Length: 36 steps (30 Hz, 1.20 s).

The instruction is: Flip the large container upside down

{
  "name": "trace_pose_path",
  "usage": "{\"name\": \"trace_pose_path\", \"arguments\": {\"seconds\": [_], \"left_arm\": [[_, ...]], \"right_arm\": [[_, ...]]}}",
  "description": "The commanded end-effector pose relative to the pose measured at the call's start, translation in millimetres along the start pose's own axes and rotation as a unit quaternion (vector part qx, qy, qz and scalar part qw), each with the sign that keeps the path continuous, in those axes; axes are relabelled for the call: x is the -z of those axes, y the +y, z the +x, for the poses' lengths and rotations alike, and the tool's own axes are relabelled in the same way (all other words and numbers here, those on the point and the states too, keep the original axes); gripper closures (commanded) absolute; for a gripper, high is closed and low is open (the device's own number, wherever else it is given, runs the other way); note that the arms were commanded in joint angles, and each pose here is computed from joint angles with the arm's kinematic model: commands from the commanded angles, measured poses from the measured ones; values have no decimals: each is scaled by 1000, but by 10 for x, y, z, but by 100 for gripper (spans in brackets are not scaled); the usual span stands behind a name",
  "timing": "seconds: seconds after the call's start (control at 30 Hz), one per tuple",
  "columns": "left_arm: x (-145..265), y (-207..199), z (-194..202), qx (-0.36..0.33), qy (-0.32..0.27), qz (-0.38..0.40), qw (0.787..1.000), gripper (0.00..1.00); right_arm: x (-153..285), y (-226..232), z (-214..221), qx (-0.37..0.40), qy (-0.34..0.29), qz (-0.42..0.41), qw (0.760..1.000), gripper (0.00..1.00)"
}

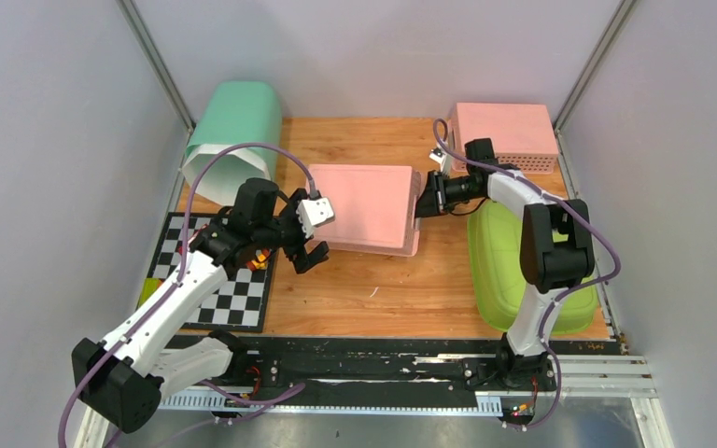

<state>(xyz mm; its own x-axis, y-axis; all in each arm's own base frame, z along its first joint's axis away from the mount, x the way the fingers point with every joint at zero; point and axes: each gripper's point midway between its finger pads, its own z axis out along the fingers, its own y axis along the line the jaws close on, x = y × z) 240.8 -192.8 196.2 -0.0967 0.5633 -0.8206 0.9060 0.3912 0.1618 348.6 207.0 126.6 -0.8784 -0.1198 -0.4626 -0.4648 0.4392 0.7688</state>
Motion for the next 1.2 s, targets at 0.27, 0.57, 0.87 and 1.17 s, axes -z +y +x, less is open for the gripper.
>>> {"name": "trace_pose_path", "arguments": {"seconds": [0.27,0.57,0.87,1.17], "left_arm": [[8,-2,-24,0,-24,-10,1000,0],[-30,-5,15,4,-19,-7,1000,0],[-40,-8,28,5,-18,-6,1000,0],[-57,-8,37,8,-17,-4,1000,0]], "right_arm": [[-35,-74,16,-15,-6,-41,999,59],[-64,-266,53,-32,-6,-13,999,56],[-41,-420,67,-54,-9,5,998,54],[-45,-472,73,-60,-9,11,998,54]]}}
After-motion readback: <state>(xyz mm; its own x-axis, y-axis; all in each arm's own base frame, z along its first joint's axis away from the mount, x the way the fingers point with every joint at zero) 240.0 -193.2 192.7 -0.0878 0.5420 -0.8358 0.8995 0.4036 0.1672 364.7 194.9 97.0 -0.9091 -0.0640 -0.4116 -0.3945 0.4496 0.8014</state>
